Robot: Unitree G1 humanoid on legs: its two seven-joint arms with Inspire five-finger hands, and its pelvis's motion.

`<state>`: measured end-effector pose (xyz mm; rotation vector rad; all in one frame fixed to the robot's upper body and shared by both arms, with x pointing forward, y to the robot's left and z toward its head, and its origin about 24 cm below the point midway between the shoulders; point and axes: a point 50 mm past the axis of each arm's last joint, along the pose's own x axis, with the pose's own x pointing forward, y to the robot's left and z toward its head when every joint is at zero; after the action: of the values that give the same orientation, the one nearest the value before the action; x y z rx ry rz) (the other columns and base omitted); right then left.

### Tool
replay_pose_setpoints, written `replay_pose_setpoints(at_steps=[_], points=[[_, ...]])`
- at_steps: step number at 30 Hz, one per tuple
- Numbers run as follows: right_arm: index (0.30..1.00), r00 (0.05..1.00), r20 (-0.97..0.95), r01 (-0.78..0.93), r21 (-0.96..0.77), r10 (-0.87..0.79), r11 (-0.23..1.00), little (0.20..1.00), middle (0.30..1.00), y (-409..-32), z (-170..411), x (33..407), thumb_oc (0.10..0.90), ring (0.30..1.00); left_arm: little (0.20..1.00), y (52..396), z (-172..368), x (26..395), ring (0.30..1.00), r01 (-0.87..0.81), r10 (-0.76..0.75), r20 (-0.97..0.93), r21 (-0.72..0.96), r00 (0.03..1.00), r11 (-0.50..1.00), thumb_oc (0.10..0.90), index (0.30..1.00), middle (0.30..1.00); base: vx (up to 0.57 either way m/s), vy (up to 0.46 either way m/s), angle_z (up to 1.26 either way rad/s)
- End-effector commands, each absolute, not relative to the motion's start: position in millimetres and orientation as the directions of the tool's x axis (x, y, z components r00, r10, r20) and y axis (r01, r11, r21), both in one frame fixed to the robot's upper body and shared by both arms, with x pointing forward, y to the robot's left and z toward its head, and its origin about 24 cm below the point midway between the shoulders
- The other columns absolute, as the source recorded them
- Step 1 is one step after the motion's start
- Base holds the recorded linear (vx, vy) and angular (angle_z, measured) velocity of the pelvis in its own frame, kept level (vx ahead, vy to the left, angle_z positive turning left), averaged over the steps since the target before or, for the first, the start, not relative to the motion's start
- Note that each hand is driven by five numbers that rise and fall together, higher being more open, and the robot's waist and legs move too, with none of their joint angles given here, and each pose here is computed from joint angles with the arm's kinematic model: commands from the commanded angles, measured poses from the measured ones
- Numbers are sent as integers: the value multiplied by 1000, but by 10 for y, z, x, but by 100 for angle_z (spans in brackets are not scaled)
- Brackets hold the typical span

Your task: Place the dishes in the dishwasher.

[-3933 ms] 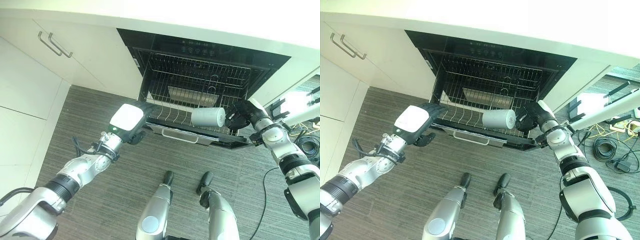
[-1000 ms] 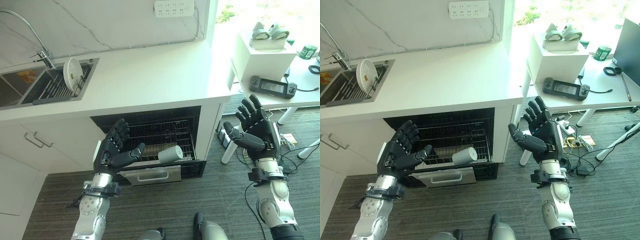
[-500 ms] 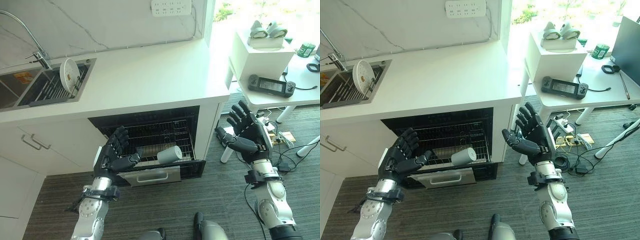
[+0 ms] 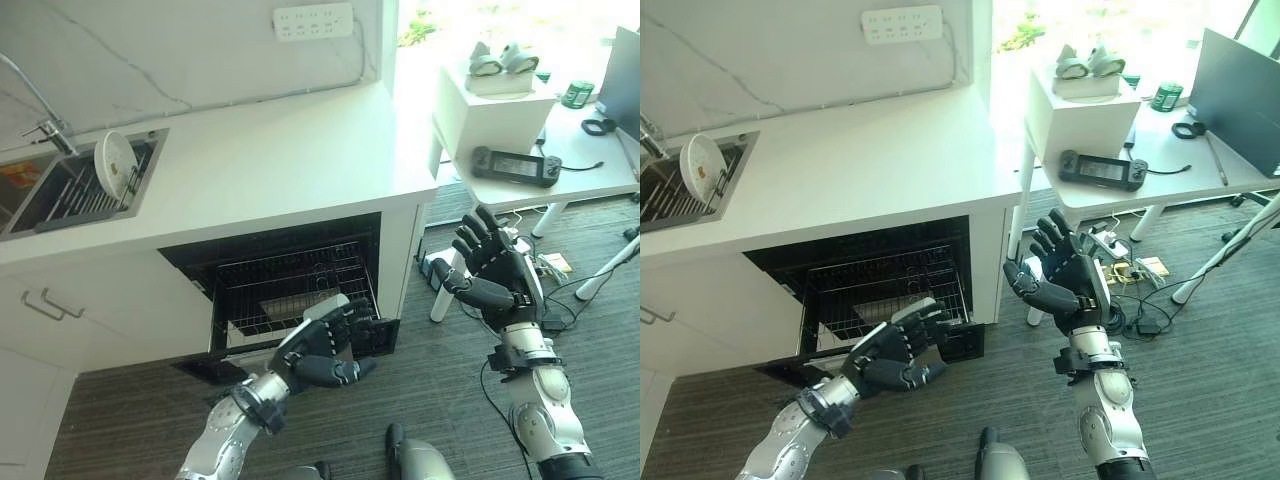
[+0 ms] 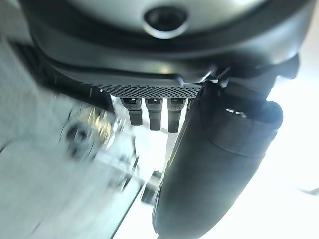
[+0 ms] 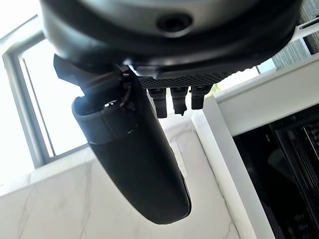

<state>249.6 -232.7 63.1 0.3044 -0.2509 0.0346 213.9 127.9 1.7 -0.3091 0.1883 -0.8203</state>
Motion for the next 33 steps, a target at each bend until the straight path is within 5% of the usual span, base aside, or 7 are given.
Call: replay_pose_setpoints(at_steps=[1, 5, 7, 11, 18, 28, 33], points=[[900, 861, 507, -110, 286, -52, 952, 900, 900, -2405, 1107, 2566, 800, 900, 900, 1158, 324, 2227, 900, 787, -806, 92, -306, 584, 535, 800, 900, 900, 0, 11, -14], [900, 859, 508, -102, 291, -63, 951, 900, 900, -2458, 1103, 2563, 800, 900, 900, 1046, 77, 2140, 900, 761, -831, -46, -377, 554, 528, 800, 900, 900, 0, 17, -20], [900, 860, 507, -116, 293, -52, 949, 900, 900, -2506, 1137, 2592, 800, 900, 900, 1140, -403, 2078, 900, 720, -751, -350, -241, 560, 650, 800, 900, 900, 34, 21, -19], [900, 867, 497, -125, 284, -34, 951, 900, 900, -2510, 1174, 2609, 800, 900, 900, 1337, -845, 1877, 900, 575, -626, -561, -296, 542, 763, 800, 900, 900, 26, 23, -10], [900, 855, 518, -137, 275, -26, 952, 900, 900, -2487, 1308, 2652, 800, 900, 900, 1778, -1618, 995, 900, 92, -241, -904, -223, 353, 970, 800, 900, 900, 13, -14, 8], [900, 835, 549, -193, 229, 37, 954, 900, 900, -2460, 1396, 2659, 800, 900, 900, 2018, -1744, 382, 900, -199, -126, -987, -144, 103, 969, 800, 900, 900, 18, 10, 15], [900, 822, 563, -242, 200, 91, 949, 900, 900, -2445, 1416, 2653, 800, 900, 900, 2042, -1750, 245, 900, -294, -130, -989, -147, 77, 944, 800, 900, 900, -6, 12, 11]])
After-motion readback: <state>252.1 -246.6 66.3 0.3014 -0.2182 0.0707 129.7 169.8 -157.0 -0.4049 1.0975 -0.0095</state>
